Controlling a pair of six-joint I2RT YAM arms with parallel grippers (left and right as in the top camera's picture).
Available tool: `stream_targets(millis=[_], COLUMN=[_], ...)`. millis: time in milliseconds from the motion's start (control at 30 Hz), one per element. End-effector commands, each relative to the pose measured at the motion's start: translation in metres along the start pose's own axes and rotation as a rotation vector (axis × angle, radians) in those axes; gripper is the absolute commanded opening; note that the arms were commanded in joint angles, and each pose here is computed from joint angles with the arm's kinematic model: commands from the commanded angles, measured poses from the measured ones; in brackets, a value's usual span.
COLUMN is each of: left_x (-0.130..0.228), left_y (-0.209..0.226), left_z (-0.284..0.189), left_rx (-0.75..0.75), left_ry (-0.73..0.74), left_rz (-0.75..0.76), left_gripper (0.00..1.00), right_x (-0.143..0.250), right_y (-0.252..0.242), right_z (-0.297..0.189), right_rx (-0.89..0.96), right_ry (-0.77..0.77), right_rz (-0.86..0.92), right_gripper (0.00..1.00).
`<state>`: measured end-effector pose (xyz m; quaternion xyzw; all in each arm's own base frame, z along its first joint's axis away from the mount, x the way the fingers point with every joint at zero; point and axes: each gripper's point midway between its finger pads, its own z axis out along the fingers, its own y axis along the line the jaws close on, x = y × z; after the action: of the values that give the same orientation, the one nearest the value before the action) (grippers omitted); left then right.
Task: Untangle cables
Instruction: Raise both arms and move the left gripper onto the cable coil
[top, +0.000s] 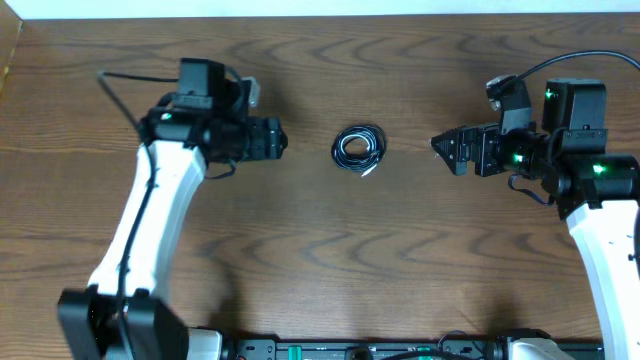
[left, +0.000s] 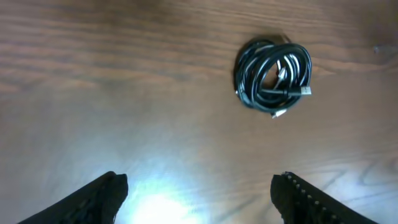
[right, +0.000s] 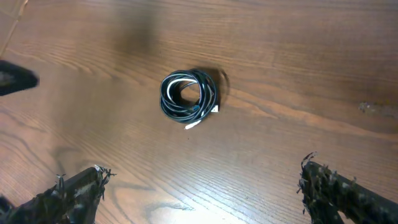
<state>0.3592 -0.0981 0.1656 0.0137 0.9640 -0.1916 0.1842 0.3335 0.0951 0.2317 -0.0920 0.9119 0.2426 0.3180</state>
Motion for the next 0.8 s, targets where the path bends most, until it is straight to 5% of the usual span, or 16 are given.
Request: stream_targets(millis=[0,767], left_x=[-0.012,-0.027], left_y=[-0.002,-0.072], left_z=[0.018,0.169], left_rx=[0.001,0.065], left_ry=[-0.009,-0.056], left_rz=[-0.032,0.093], left_gripper=[0.79,0.71], right_x=[-0.005,0.004], right_y=[0.003,-0.013], right_z=[0.002,0.027], right_rx=[-0.017,-0.002], right_ry=[0.001,0.071], right_rz=[0.02,0.069], right_gripper=[0.97,0.93])
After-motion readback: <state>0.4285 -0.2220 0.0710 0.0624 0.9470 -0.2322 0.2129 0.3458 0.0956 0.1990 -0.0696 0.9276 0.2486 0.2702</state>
